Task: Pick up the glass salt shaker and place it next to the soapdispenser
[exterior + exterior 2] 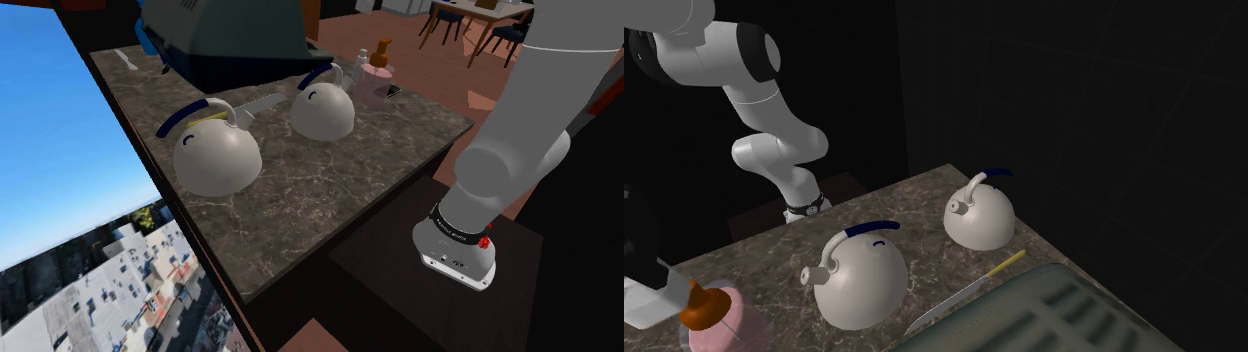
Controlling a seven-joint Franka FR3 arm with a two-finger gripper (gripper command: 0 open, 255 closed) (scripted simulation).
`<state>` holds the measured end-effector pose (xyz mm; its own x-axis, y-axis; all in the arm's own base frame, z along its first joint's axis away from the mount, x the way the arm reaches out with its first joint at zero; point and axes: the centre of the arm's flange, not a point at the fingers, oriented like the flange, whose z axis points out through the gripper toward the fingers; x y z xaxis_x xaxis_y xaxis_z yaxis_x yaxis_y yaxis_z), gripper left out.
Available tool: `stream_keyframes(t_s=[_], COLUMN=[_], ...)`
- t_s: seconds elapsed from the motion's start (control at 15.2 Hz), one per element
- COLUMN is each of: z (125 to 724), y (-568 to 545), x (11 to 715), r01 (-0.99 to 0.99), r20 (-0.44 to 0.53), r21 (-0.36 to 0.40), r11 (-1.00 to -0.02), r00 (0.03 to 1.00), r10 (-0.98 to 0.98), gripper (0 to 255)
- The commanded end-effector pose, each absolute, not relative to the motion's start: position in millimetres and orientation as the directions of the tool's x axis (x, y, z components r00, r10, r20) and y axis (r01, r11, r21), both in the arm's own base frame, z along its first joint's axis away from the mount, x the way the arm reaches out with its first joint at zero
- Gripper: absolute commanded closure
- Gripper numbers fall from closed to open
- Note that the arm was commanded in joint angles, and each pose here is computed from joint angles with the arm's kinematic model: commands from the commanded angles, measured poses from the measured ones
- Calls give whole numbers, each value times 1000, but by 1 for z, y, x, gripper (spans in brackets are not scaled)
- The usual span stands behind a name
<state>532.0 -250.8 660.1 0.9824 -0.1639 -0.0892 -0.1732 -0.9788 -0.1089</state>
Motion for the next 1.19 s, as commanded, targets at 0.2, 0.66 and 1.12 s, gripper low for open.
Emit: stream_keyframes(t_s=[0.2,0.66,1.12], z=[634,597,560], y=[-253,-253,-253], x=[533,533,533], r01=[-173,-173,-173], r20=[-89,-89,-89], r21=[-109,-109,-109], r11=[-979,-979,-979], r00=[983,983,983], r10=[-163,-163,-163], gripper=[255,255,255])
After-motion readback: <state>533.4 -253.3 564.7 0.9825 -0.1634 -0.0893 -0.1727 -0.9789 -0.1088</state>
